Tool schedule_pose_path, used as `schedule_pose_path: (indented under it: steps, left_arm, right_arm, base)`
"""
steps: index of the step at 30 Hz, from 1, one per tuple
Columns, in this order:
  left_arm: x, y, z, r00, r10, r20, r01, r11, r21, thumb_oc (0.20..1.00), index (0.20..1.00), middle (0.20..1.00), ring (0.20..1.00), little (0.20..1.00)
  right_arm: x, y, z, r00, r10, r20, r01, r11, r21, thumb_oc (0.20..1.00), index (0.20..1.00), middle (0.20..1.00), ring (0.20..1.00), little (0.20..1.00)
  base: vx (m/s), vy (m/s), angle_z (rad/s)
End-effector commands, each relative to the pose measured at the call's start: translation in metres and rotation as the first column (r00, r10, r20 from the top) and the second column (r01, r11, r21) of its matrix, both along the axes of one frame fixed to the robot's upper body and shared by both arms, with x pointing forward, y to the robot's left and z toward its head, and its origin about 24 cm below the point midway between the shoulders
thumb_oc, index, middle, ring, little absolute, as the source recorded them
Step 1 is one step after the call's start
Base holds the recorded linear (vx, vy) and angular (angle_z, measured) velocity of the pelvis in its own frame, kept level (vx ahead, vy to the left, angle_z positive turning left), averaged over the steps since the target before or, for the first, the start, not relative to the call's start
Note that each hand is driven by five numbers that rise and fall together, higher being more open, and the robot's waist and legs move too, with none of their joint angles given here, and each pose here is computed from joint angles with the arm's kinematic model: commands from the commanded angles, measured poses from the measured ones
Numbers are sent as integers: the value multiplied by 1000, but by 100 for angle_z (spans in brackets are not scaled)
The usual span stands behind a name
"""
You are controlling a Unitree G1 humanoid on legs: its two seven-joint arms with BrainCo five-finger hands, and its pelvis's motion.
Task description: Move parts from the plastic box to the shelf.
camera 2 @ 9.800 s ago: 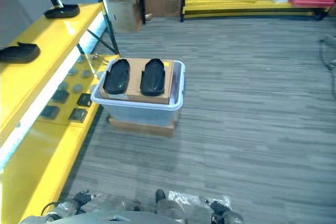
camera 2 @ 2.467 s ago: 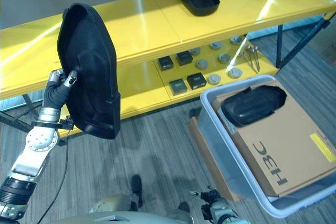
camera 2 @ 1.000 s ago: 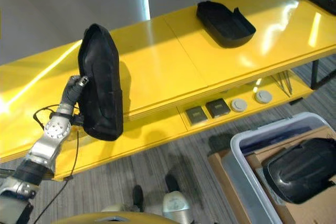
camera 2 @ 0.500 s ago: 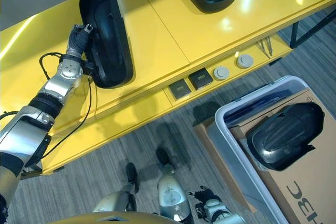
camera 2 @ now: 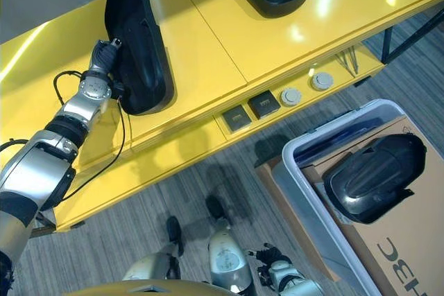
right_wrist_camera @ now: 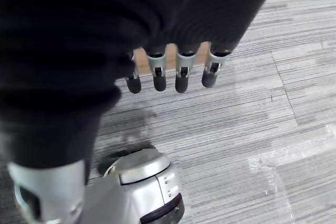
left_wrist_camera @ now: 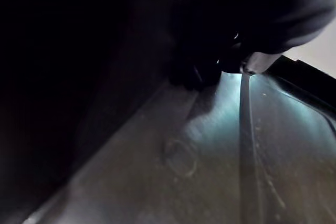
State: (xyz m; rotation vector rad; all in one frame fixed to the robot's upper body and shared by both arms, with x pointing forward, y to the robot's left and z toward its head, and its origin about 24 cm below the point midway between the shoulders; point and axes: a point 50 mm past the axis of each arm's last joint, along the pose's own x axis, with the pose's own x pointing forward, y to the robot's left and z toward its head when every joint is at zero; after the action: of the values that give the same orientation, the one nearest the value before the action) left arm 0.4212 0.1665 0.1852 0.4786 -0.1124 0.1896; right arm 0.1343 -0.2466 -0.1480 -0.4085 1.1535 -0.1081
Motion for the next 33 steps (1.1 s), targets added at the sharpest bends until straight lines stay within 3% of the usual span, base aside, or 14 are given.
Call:
schedule_pose_path:
  steps: [1, 13, 14, 15, 26, 33]
  left_arm:
    - [2, 20, 12, 995, 101, 17, -102, 993, 65, 200, 200, 200, 200, 200]
    - [2, 39, 11, 979, 201, -14, -199, 975, 96, 200, 200, 200, 200, 200]
    - [2, 39, 11, 979, 205, -15, -203, 974, 102, 401, 401, 401, 401, 401]
    - [2, 39, 11, 979, 205, -11, -203, 974, 100, 1000, 1000, 1000, 1000, 1000]
    - [3, 27, 5, 978, 207, -22, -203, 971, 125, 1000, 1000, 1000, 1000, 1000]
    - [2, 10, -4, 984, 173, -30, -176, 978, -111, 1000, 1000, 1000, 1000, 1000]
  right_arm:
    - [-12, 3, -5, 999, 1, -45, -1, 1000, 1, 1000, 1000, 1000, 1000, 1000]
    - [-3, 10, -4, 998, 51, -22, -51, 999, 6, 1000, 1000, 1000, 1000, 1000]
    - [-1, 12, -3, 998, 55, -16, -55, 998, 11, 1000, 1000, 1000, 1000, 1000]
    - [0, 13, -3, 998, 57, -12, -57, 998, 13, 1000, 1000, 1000, 1000, 1000]
    - [8, 21, -2, 990, 138, 7, -138, 990, 6, 1000, 1000, 1000, 1000, 1000]
    - [13, 25, -1, 984, 178, 18, -178, 984, -5, 1000, 1000, 1000, 1000, 1000]
  base:
    - [0, 0, 0]
    - [0, 0, 0]
    - [0, 0, 0]
    - [0, 0, 0]
    - [0, 0, 0]
    - [0, 0, 0]
